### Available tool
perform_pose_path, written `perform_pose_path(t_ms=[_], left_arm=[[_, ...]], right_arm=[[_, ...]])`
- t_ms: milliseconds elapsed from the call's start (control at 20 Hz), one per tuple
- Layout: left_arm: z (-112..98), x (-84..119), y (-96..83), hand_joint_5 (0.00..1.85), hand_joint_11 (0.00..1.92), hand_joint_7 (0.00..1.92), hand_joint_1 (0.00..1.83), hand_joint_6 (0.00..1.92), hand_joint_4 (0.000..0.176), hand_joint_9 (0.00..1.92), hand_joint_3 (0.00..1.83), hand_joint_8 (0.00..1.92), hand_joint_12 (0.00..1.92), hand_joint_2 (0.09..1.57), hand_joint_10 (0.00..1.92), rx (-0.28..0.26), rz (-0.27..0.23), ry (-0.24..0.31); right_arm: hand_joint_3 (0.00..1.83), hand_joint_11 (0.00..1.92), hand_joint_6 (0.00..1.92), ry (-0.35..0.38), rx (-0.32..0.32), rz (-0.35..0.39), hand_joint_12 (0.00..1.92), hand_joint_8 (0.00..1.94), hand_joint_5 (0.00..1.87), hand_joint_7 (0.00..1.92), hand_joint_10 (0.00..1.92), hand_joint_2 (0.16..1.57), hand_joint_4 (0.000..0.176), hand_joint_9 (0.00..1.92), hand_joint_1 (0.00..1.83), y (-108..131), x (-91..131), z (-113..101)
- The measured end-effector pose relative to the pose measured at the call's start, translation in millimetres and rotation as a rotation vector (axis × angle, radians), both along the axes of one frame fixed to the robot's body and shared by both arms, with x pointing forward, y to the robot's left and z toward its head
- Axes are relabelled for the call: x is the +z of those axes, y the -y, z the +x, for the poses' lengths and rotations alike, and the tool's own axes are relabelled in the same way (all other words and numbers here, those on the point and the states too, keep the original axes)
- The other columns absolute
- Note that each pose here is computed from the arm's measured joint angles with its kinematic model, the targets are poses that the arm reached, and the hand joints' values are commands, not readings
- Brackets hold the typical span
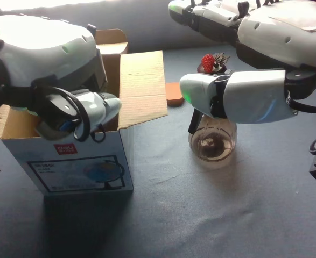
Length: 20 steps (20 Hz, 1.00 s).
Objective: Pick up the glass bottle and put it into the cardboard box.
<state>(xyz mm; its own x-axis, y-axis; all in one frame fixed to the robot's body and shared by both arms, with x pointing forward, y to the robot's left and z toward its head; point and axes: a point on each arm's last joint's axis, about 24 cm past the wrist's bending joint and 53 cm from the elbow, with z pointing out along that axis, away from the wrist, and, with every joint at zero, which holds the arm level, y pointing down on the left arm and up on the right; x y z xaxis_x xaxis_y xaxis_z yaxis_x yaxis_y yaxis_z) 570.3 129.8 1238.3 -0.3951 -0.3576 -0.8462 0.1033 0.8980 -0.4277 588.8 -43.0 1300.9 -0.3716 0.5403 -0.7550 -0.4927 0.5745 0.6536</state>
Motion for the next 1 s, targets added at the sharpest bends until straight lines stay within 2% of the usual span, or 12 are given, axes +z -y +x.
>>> perform_pose_path(t_ms=[150, 200, 350, 450, 650, 700, 800, 850, 950, 1000], left_arm=[[1.1, 3.6, -1.7, 0.12, 0.00, 0.13, 0.16, 0.08, 0.032, 0.08, 0.29, 0.04, 0.55, 1.08, 0.14, 0.006, -0.002, 0.010], [1.2, 3.0, -2.6, 0.14, 0.00, 0.14, 0.14, 0.01, 0.032, 0.11, 0.07, 0.00, 0.52, 1.18, 0.04, 0.009, 0.001, 0.008], [1.4, 4.6, -2.8, 0.15, 0.00, 0.15, 0.13, 0.00, 0.031, 0.13, 0.02, 0.00, 0.51, 1.20, 0.01, 0.010, 0.005, 0.016], [0.6, 3.2, -5.2, 0.15, 0.00, 0.15, 0.13, 0.00, 0.031, 0.13, 0.02, 0.00, 0.51, 1.20, 0.01, 0.022, 0.010, 0.010], [-4.6, 5.2, -19.1, 0.14, 0.00, 0.15, 0.13, 0.00, 0.033, 0.13, 0.01, 0.00, 0.48, 1.20, 0.01, 0.101, 0.018, -0.006], [-11.1, 2.1, -21.3, 0.14, 0.00, 0.15, 0.11, 0.00, 0.033, 0.13, 0.01, 0.00, 0.46, 1.20, 0.01, 0.125, 0.018, -0.031], [-23.1, -6.6, -21.3, 0.13, 0.00, 0.15, 0.11, 0.00, 0.033, 0.13, 0.01, 0.00, 0.45, 1.20, 0.00, 0.151, 0.015, -0.085], [-29.2, -7.8, -22.0, 0.13, 0.00, 0.15, 0.11, 0.00, 0.033, 0.13, 0.01, 0.00, 0.44, 1.20, 0.00, 0.167, 0.020, -0.101], [-36.8, -4.0, -22.3, 0.13, 0.00, 0.15, 0.10, 0.00, 0.032, 0.13, 0.01, 0.00, 0.41, 1.21, 0.00, 0.185, 0.024, -0.094], [-40.8, -3.7, -22.0, 0.13, 0.00, 0.16, 0.10, 0.00, 0.032, 0.13, 0.01, 0.00, 0.41, 1.21, 0.00, 0.193, 0.025, -0.097]], right_arm=[[0.34, 0.00, 0.28, 0.020, 0.011, -0.024, 0.34, 0.13, 0.01, 0.07, 0.31, 1.05, 0.000, 0.02, 0.04, -0.2, -2.6, -2.4], [0.10, 0.00, 0.19, 0.036, 0.021, -0.037, 0.29, 0.01, 0.05, 0.10, 0.21, 1.17, 0.000, 0.06, 0.01, 0.5, -4.3, -4.5], [0.02, 0.00, 0.10, 0.040, 0.065, -0.028, 0.26, 0.00, 0.09, 0.11, 0.12, 1.20, 0.000, 0.09, 0.01, -1.3, -6.1, -10.3], [0.01, 0.00, 0.09, 0.043, 0.070, -0.031, 0.24, 0.00, 0.09, 0.11, 0.11, 1.20, 0.000, 0.10, 0.01, 1.0, -5.8, -5.9], [0.00, 0.00, 0.07, -0.045, 0.062, -0.064, 0.27, 0.00, 0.10, 0.12, 0.08, 1.20, 0.000, 0.11, 0.05, 22.0, -25.0, 20.8], [0.00, 0.00, 0.06, -0.084, 0.056, -0.054, 0.27, 0.00, 0.09, 0.10, 0.08, 1.19, 0.000, 0.10, 0.07, 28.0, -30.1, 29.0], [0.00, 0.00, 0.05, -0.102, 0.041, -0.047, 0.22, 0.00, 0.08, 0.09, 0.07, 1.16, 0.000, 0.10, 0.18, 36.9, -32.6, 39.8], [0.00, 0.00, 0.04, -0.097, 0.036, -0.046, 0.20, 0.00, 0.07, 0.09, 0.06, 1.10, 0.000, 0.09, 0.36, 39.7, -31.9, 45.0], [0.00, 0.00, 0.01, -0.094, 0.022, -0.038, 0.02, 0.00, 0.01, 0.04, 0.04, 1.00, 0.000, 0.05, 0.82, 45.2, -30.4, 51.5], [0.00, 0.00, 0.00, -0.093, 0.025, -0.032, 0.00, 0.00, 0.00, 0.03, 0.03, 0.99, 0.000, 0.04, 0.91, 46.1, -29.2, 52.3]])
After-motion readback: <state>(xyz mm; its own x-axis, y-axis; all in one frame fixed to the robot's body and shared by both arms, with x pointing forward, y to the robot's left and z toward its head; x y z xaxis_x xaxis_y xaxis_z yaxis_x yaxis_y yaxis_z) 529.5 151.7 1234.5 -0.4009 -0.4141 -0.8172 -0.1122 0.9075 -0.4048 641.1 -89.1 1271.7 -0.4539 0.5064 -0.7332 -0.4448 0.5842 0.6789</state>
